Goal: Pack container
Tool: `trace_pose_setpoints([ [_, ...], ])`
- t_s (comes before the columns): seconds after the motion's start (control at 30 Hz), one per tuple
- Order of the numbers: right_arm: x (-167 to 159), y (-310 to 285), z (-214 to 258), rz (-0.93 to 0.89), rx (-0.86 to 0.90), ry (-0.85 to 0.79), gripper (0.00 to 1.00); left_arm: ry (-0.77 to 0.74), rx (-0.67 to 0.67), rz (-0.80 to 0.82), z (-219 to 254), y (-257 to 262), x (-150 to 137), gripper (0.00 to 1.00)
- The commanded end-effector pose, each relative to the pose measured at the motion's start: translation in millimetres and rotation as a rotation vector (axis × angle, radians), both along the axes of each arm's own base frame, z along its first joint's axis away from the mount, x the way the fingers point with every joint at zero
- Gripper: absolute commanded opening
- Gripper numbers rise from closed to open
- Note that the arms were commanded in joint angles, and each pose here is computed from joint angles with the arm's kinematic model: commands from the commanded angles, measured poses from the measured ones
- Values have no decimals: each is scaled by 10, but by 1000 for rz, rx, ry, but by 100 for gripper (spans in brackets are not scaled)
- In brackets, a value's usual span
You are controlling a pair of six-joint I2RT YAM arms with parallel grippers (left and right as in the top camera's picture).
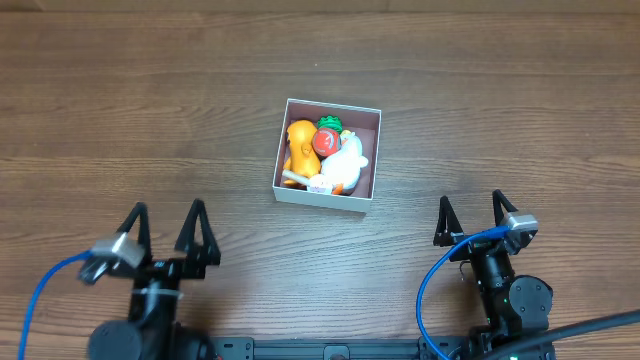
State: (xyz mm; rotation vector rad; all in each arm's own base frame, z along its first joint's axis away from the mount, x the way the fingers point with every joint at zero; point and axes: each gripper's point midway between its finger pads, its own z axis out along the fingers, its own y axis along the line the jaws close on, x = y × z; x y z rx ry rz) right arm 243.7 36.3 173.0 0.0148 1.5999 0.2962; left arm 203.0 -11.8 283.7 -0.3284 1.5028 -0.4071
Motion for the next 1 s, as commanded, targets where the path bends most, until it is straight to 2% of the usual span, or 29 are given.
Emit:
trace_pose_setpoints([
  [0.0,2,-17,-11,-7,5,-6,100,20,4,111,-249,177,96,100],
  [0.33,2,-17,-12,-7,5,-5,100,121,37,208,-733,356,208,100],
  [0.63,2,-17,-11,-7,5,-6,100,162,38,178,-1169,322,347,100],
  [0.83,2,-17,-12,-7,5,-5,100,136,46,168,-1242,306,397,100],
  [0.97,2,-17,-12,-7,5,-5,100,121,118,166,-1222,304,408,100],
])
